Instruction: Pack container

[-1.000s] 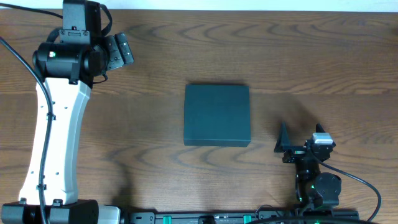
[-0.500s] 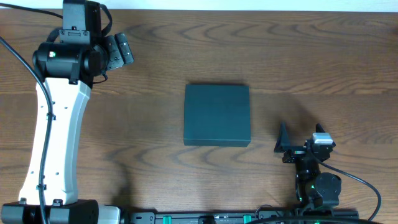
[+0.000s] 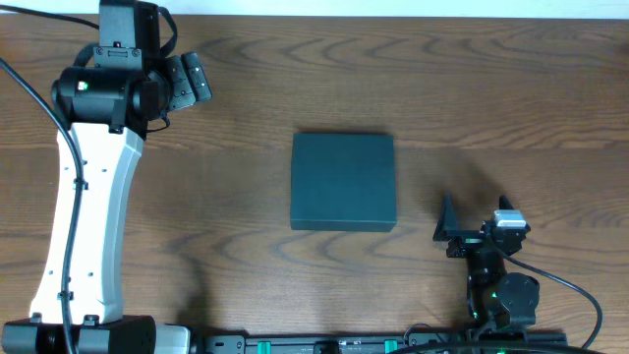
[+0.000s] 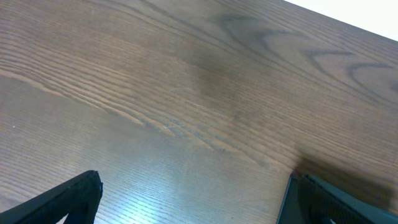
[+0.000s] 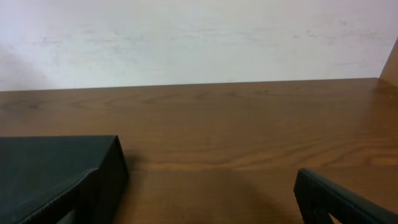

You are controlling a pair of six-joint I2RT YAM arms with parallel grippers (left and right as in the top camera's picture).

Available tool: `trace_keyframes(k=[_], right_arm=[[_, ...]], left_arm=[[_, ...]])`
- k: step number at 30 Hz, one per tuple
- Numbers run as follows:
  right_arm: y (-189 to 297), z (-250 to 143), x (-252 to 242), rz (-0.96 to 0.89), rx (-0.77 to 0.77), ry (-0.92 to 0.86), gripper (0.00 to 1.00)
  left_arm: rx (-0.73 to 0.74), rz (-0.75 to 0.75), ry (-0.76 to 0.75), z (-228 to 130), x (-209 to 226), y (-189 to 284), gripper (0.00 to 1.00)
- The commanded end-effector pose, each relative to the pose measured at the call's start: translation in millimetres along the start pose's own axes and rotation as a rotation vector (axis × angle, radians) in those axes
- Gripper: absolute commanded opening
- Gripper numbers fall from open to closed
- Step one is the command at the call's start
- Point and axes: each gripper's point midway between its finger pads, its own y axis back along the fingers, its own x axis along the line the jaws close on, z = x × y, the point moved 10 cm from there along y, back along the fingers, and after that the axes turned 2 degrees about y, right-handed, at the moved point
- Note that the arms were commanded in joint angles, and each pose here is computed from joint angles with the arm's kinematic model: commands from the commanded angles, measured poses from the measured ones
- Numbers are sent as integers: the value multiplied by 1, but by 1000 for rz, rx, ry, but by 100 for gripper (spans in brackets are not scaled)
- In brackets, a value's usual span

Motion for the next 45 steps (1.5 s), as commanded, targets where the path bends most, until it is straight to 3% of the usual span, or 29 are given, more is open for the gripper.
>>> trace_keyframes(k=[1,9,16,24,36,45], right_arm=[[0,-1,-1,-1,0,12,99],[0,-1,-1,-1,0,12,99],[0,-1,-1,-1,0,12,99],[0,-1,-1,-1,0,12,99],[0,-1,-1,-1,0,12,99],[0,-1,-1,-1,0,12,99]], left_arm=[[1,11,-7,0,1,-1,99],[-69,93,-1,8,6,-1,98],[-417,43,95,56,3,16,99],[-809,-93,205,84,15,98,99],[-1056,-158,199,20,52,220,99],[-1043,-158,204,-62,80,210,99]])
